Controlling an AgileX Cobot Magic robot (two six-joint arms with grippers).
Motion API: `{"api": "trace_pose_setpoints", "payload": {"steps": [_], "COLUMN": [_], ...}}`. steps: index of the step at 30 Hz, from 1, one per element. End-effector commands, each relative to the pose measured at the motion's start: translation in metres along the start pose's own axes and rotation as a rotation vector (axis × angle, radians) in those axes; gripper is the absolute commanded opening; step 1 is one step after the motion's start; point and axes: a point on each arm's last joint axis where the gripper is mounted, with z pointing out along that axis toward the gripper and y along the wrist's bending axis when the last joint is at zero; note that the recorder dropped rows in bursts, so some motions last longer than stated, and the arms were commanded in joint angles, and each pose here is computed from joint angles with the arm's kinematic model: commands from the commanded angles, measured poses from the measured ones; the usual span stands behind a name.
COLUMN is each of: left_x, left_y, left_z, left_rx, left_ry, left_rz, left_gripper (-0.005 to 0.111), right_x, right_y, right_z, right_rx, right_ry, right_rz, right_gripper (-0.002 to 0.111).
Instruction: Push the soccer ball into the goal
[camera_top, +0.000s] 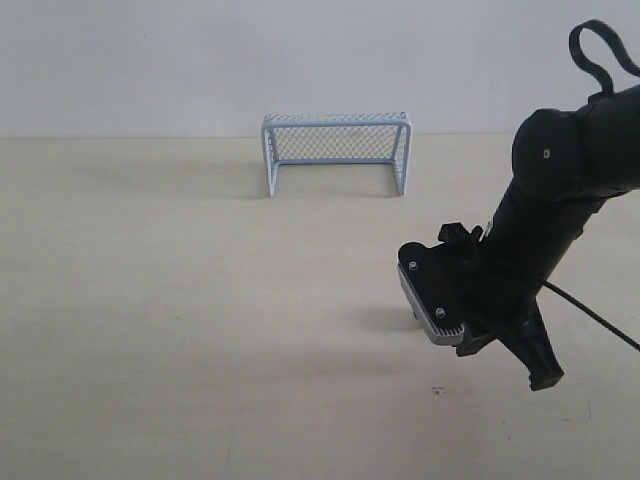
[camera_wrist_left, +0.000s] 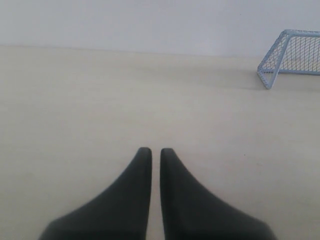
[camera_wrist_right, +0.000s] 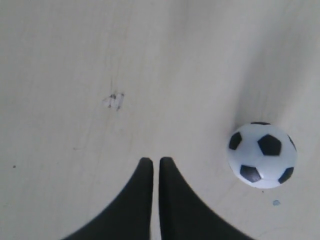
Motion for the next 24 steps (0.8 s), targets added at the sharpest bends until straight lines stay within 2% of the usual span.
{"api": "trace_pose_setpoints", "payload": {"steps": [1, 8, 10, 12, 15, 16, 17, 19, 22, 24], "left_x": [-0.002, -0.002, -0.002, -0.002, -0.002, -0.002, -0.002, -0.002, -0.002, -0.002], "left_y": [0.000, 0.000, 0.000, 0.000, 0.000, 0.000, 0.000, 0.000, 0.000, 0.000], "left_z": [-0.001, -0.001, -0.001, -0.001, -0.001, -0.001, -0.001, -0.001, -0.001, -0.001], "left_rx": [-0.001, -0.001, -0.001, -0.001, -0.001, -0.001, -0.001, -0.001, -0.001, -0.001], "left_ry": [-0.015, -0.015, -0.015, -0.015, -0.015, -0.015, -0.015, -0.015, -0.015, -0.015], "left_rz": [-0.003, -0.003, -0.003, -0.003, -0.003, -0.003, -0.003, -0.003, -0.003, -0.003], "left_gripper": [0.006, 0.006, 0.006, 0.006, 0.006, 0.006, 0.006, 0.006, 0.006, 0.006], "right_x": [0.000, -0.001, -0.001, -0.001, -0.005, -0.012, -0.016, -0.020, -0.019, -0.017], "right_y": [-0.001, 0.006, 0.003, -0.015, -0.079, -0.100, -0.113, -0.115, -0.097, -0.079], "right_z": [0.005, 0.006, 0.006, 0.008, -0.002, -0.021, -0.044, -0.075, -0.098, -0.099], "right_rx": [-0.008, -0.083, -0.047, 0.054, 0.378, 0.490, 0.565, 0.590, 0.602, 0.551], "right_ry": [-0.003, -0.013, -0.011, -0.007, 0.013, -0.009, -0.064, -0.106, -0.070, -0.058], "right_rz": [-0.013, 0.015, 0.015, -0.030, -0.103, -0.059, 0.061, 0.103, 0.076, 0.081], "right_gripper": [0.000, 0.000, 0.000, 0.000, 0.000, 0.000, 0.000, 0.000, 0.000, 0.000]}}
